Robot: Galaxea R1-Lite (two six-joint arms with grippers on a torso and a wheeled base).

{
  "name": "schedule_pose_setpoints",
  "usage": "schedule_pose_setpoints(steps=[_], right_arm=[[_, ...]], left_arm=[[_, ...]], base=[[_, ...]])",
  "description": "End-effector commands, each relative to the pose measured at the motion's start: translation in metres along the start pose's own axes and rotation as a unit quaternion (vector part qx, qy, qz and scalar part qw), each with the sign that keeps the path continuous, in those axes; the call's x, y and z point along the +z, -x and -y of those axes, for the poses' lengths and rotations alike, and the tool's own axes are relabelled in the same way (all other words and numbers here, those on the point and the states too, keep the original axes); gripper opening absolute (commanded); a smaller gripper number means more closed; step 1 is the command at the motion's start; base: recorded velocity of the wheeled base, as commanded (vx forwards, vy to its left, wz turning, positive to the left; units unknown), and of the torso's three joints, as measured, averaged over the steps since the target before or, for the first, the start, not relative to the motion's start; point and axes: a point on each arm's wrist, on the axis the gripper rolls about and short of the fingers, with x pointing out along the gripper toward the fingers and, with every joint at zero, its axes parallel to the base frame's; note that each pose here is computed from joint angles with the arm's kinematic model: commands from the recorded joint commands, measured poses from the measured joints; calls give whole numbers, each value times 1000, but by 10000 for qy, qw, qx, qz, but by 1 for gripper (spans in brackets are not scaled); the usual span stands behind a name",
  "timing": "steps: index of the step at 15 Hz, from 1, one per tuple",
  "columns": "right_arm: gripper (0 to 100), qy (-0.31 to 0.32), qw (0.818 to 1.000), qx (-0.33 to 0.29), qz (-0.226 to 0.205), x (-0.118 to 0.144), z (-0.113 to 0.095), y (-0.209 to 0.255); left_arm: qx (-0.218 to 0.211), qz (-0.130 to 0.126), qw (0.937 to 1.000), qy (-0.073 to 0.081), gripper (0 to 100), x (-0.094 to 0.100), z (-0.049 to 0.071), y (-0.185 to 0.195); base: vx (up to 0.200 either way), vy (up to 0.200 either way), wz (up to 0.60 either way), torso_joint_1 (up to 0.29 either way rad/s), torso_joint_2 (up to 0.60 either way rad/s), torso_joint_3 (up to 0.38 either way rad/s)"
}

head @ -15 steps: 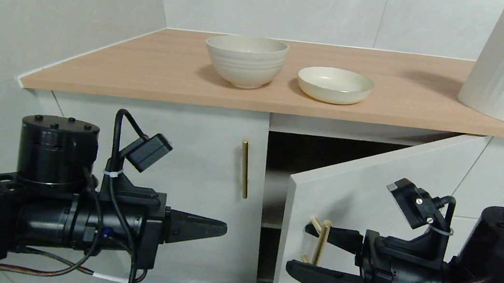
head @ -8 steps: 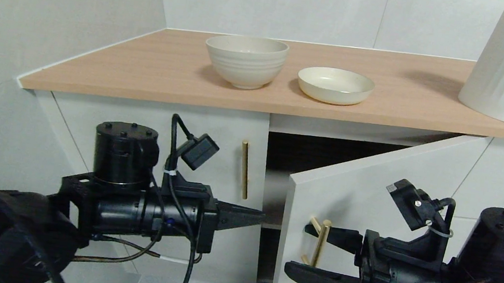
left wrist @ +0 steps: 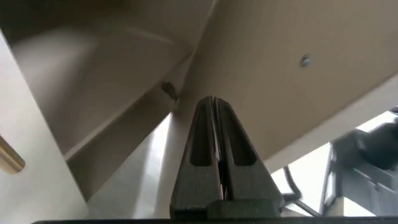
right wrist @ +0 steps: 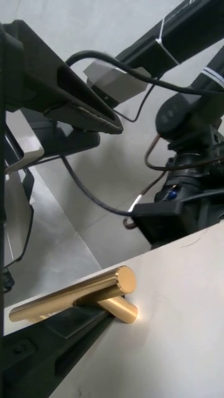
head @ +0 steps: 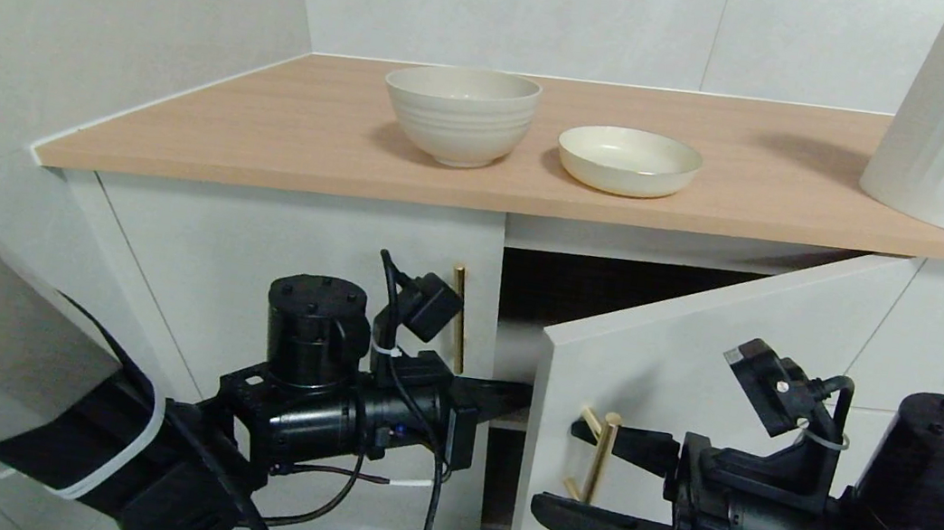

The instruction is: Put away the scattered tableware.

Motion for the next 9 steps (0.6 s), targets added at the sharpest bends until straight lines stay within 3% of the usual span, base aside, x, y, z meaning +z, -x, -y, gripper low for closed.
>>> schedule_pose_setpoints(steps=[1, 3, 6, 9], right_arm=[[100, 12, 10000, -55, -23, -2, 1, 0], [100, 149, 9997, -126, -111, -6, 3, 4], [100, 259, 9986, -434, -125, -9, 11, 13], [100, 222, 9968, -751, -141, -14, 15, 21]], left_arm=[[0, 3, 10000, -76, 0, -4, 3, -5], [-39, 160, 9996, -212, 0, -3, 11, -8], [-163, 128, 9995, -239, 0, -5, 20, -13], [-194, 127, 9994, -247, 0, -5, 22, -14]], base=[[0, 0, 0, 0, 0, 0], [0, 0, 0, 0, 0, 0], [0, 0, 0, 0, 0, 0], [0, 0, 0, 0, 0, 0]])
